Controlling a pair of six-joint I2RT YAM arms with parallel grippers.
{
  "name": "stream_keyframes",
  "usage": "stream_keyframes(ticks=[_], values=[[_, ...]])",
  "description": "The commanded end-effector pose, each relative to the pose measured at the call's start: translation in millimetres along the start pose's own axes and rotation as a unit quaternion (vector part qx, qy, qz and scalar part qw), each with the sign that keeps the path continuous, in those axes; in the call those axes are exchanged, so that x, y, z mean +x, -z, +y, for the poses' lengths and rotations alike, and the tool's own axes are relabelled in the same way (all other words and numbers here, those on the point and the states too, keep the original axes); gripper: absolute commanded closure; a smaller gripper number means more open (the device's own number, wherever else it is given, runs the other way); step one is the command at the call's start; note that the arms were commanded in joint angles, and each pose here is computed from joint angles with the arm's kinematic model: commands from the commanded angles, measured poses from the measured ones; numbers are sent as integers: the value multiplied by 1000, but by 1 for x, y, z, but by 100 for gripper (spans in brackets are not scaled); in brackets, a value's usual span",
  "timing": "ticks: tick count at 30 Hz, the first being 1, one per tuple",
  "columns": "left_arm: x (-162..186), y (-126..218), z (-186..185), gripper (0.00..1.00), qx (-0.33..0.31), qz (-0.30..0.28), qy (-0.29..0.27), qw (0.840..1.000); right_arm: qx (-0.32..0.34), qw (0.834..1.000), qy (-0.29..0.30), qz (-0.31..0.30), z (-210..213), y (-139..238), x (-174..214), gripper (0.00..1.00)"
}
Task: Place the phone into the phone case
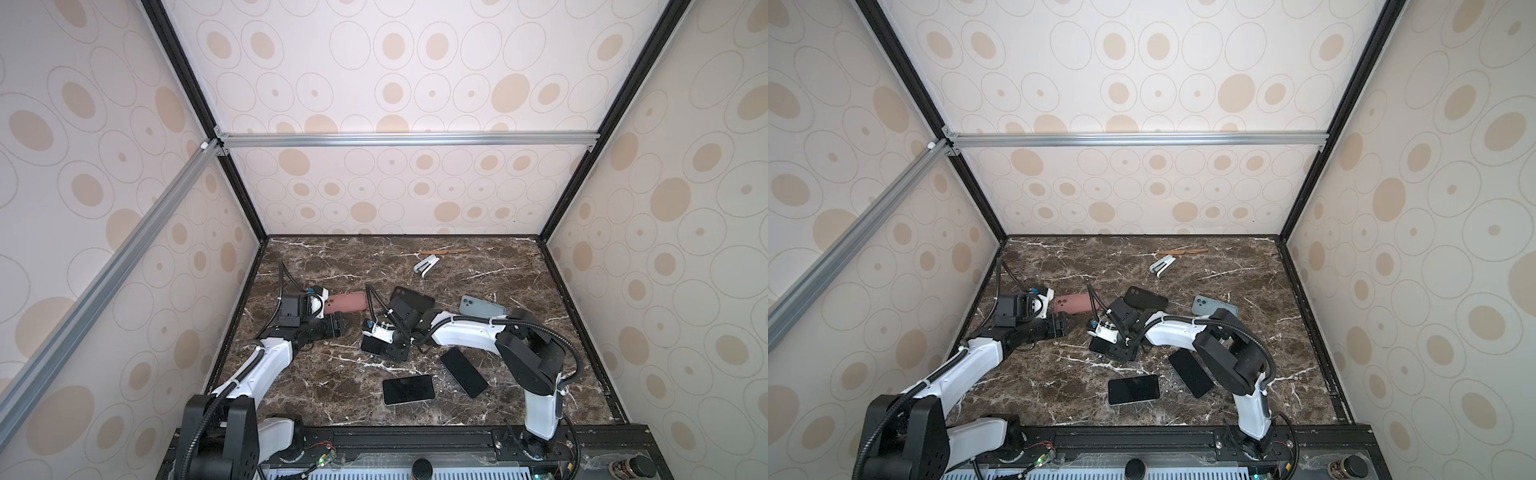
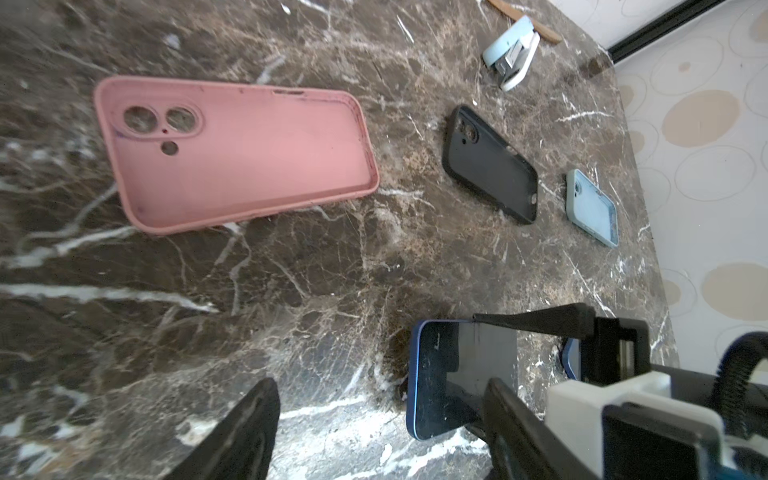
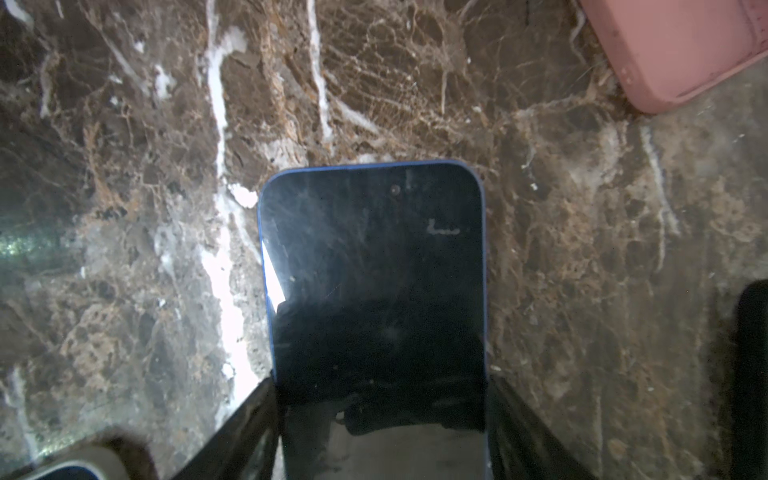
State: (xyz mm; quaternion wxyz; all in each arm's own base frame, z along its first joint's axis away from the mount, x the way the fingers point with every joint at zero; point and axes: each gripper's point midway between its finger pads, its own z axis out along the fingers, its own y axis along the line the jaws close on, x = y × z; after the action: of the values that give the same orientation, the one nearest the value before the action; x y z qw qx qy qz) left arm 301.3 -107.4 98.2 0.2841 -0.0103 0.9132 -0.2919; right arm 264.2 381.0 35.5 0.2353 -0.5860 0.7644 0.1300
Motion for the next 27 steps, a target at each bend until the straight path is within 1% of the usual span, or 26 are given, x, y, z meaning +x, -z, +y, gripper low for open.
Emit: stream_keyframes(ticks=[1,3,7,14,18,22,24,27], values=[[2,-5,-19,24,47,12,-2,999,15,998,-3,-65,-4,18,-29,51],[10,-11,-24,27,59,30,-2,998,18,996,-5,-82,-4,21,-33,51],[22,-21,-26,29,64,62,2,996,21,995,-8,-97,-5,23,-37,50],[35,-30,-29,30,71,89,3,994,17,994,-11,-111,-4,23,-42,50],[44,-37,-35,44,91,108,11,990,14,993,-10,-115,-2,23,-42,50],[51,-42,-39,66,106,128,14,986,7,993,-11,-120,1,22,-42,50],[53,-44,-39,70,106,133,15,985,5,992,-12,-122,2,22,-42,50],[55,-45,-40,79,111,139,18,984,1,992,-11,-126,3,23,-43,50]])
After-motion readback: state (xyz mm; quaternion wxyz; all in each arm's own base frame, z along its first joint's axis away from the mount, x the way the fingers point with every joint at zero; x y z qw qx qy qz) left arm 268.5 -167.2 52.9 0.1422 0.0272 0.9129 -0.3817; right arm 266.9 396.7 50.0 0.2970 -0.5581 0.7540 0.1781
